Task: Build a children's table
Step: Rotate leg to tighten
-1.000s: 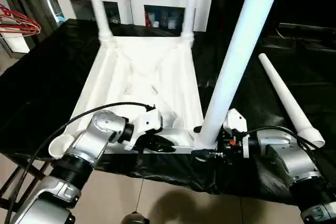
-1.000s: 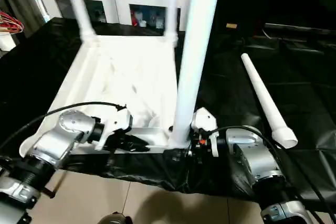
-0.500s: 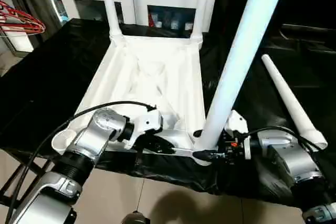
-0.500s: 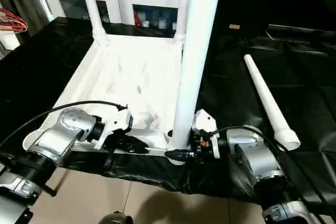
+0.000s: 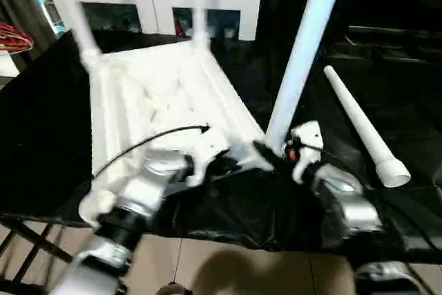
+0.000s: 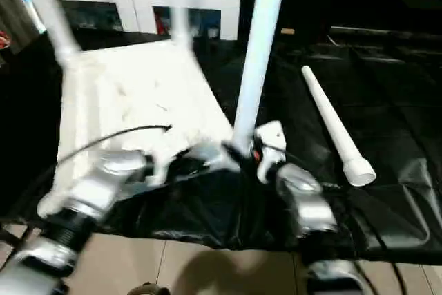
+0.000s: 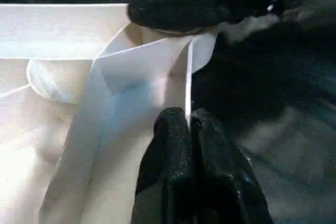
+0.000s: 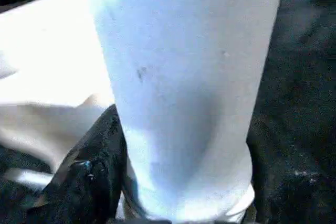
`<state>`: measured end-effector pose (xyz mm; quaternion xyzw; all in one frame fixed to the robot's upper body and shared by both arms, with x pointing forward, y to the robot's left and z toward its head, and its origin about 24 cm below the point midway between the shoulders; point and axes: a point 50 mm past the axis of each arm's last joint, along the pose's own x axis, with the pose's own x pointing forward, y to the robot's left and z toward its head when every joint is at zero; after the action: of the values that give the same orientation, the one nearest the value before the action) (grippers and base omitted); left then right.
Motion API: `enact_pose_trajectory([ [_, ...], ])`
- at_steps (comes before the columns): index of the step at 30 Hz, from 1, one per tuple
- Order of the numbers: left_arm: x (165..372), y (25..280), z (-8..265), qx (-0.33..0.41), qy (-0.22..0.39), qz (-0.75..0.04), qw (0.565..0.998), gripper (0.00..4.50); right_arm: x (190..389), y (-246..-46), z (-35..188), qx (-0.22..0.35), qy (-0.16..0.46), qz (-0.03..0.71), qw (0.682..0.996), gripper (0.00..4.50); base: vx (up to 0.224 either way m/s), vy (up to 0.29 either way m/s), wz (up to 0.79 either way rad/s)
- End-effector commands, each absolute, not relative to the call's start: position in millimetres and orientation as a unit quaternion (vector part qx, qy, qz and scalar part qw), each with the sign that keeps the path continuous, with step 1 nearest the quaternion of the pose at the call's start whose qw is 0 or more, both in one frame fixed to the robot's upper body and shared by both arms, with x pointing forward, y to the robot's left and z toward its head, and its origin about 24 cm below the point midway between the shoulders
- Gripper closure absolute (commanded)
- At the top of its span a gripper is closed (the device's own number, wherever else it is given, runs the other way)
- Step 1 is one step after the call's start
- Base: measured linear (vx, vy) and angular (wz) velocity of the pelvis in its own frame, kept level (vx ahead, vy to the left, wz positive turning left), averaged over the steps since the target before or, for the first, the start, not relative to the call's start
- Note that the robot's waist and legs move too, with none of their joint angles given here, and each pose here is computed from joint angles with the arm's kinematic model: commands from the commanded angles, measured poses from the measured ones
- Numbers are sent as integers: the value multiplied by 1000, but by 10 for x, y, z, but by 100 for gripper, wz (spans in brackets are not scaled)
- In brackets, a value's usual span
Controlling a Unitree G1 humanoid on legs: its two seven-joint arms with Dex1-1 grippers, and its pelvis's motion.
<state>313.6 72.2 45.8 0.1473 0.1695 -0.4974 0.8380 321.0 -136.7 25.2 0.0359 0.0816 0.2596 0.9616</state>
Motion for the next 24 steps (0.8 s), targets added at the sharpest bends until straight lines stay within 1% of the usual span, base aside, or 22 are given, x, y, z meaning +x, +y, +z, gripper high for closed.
enact_pose_trajectory([
  [1,3119,483,604,126,123,-503,846,450,3169,-1155,156,52,99,276,955,122,0,0,0],
  [2,3108,437,608,118,121,-503,847,450,3174,-1158,151,60,98,265,957,107,0,0,0],
  [3,3094,403,606,115,120,-505,847,450,3177,-1158,151,68,96,260,958,100,0,0,0],
  [7,3077,385,589,123,123,-509,843,450,3181,-1156,157,67,93,257,960,63,0,0,0],
  [9,3074,388,587,127,124,-511,841,450,3192,-1178,167,56,90,252,962,47,0,0,0],
  [10,3074,388,587,127,124,-511,841,450,3192,-1178,167,56,90,252,962,47,0,0,0],
  [12,3081,397,594,130,123,-511,841,450,3198,-1215,180,34,86,252,963,42,0,0,0],
  [14,3092,417,604,135,120,-509,841,450,3191,-1290,212,21,78,256,963,42,0,0,0],
  [15,3105,443,607,143,117,-500,846,450,3164,-1369,257,14,68,265,962,42,0,0,0],
  [16,3105,443,607,143,117,-500,846,450,3164,-1369,257,14,68,265,962,42,0,0,0],
  [17,3115,461,607,145,117,-493,850,450,3136,-1449,296,17,60,270,961,42,0,0,0],
  [18,3135,487,610,146,115,-481,857,450,3087,-1572,362,23,47,279,959,42,0,0,0],
  [19,3134,491,610,142,116,-482,857,423,3076,-1599,377,24,43,280,959,40,0,0,0],
  [21,3112,504,606,123,126,-492,853,423,3008,-1740,458,35,25,285,957,40,0,0,0],
  [22,3112,504,606,123,126,-492,853,407,3008,-1740,458,35,25,285,957,39,0,0,0],
  [23,3106,511,606,124,126,-493,852,387,2970,-1797,494,39,19,292,956,39,0,0,0],
  [24,3110,528,606,127,122,-487,855,381,2896,-1867,514,44,21,310,949,39,0,0,0],
])
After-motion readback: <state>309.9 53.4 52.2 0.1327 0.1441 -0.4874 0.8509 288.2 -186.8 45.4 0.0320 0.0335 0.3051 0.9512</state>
